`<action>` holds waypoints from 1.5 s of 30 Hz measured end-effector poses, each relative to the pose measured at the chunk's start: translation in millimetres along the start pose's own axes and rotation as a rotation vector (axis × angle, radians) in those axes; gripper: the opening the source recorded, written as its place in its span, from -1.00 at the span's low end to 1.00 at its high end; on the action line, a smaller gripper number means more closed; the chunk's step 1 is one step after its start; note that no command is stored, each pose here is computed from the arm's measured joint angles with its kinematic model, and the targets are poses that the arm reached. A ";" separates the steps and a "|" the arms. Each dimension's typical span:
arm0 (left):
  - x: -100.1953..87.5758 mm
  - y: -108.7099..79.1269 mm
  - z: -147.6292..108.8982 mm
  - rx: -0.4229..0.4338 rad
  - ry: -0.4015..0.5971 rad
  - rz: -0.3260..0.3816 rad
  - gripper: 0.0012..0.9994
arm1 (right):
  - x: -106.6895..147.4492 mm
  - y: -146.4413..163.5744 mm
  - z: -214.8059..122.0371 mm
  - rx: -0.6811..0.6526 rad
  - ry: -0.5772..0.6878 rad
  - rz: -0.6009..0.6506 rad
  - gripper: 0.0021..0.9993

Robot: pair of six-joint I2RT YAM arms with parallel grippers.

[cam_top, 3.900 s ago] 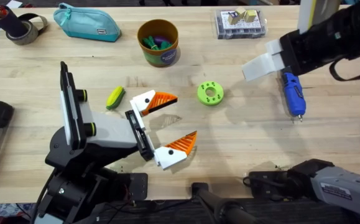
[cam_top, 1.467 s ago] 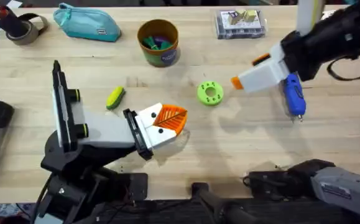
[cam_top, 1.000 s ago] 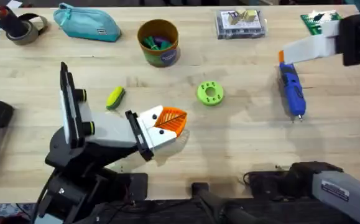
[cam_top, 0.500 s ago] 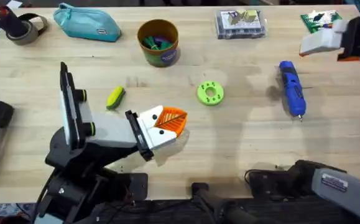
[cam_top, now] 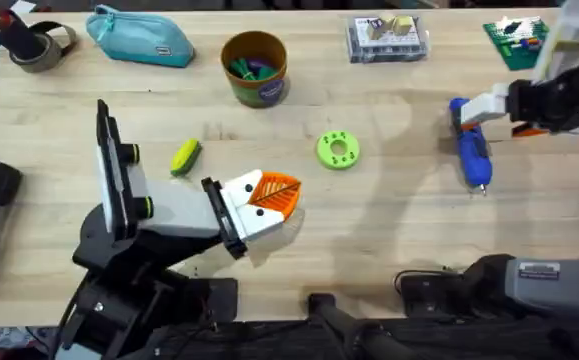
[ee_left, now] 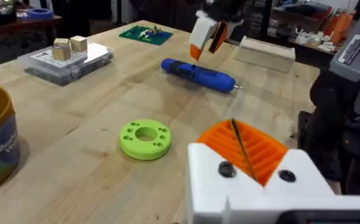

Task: Pick up the gripper from the table and insert it into the empty holder that is missing its gripper. Then pick up a screw, insert it into the mounting hole, and use the screwdriver to tighten it. Finally, clean up the table by picking up the vegetable and placing it into the bucket.

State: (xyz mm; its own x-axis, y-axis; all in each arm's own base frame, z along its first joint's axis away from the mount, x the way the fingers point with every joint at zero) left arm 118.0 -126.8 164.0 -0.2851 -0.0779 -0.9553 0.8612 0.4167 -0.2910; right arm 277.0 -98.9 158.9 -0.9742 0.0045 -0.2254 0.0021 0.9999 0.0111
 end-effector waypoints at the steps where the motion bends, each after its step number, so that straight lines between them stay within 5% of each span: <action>1: 0.0 0.0 0.0 0.000 0.000 0.000 -0.99 | -0.2 -0.7 6.1 -0.006 0.017 -0.005 0.98; 21: 0.1 0.0 0.0 0.000 0.000 0.000 -0.99 | -35.3 8.2 65.3 0.026 0.007 -0.200 0.98; 24: 0.1 0.0 0.0 0.000 0.000 0.000 -0.99 | -38.6 13.1 65.9 0.038 0.002 -0.226 0.75; 34: 0.1 0.0 0.0 0.000 0.000 0.000 -0.99 | -32.8 5.2 75.5 0.034 0.048 -0.199 0.64; 38: 0.1 0.0 0.0 0.000 0.000 0.000 -0.99 | -32.8 5.1 75.5 0.037 0.049 -0.201 0.21; 42: 0.1 0.0 0.0 0.000 0.000 0.000 -0.99 | -33.0 3.4 77.2 0.049 0.053 -0.204 -0.84; 45: 0.1 0.0 0.0 0.000 0.000 0.000 -0.99 | -32.9 2.6 78.0 0.052 0.057 -0.201 -0.95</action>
State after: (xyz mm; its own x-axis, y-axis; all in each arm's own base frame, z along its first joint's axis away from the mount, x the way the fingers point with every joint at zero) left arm 118.0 -126.8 164.0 -0.2854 -0.0778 -0.9552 0.8611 0.4168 -0.2912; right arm 326.6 -95.6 90.4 -0.9673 -0.1945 -0.1630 -0.1837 0.9798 -0.0791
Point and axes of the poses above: each hand's point on the last joint's axis, 136 mm out from that joint toward the fingers, its own z axis out along the fingers, its own y axis along the line the jaws close on, x = y × z, the point moved 6 cm from there along -z, back along the fingers, and after that the axes turned 9 degrees about -z, right-handed, at the moved point
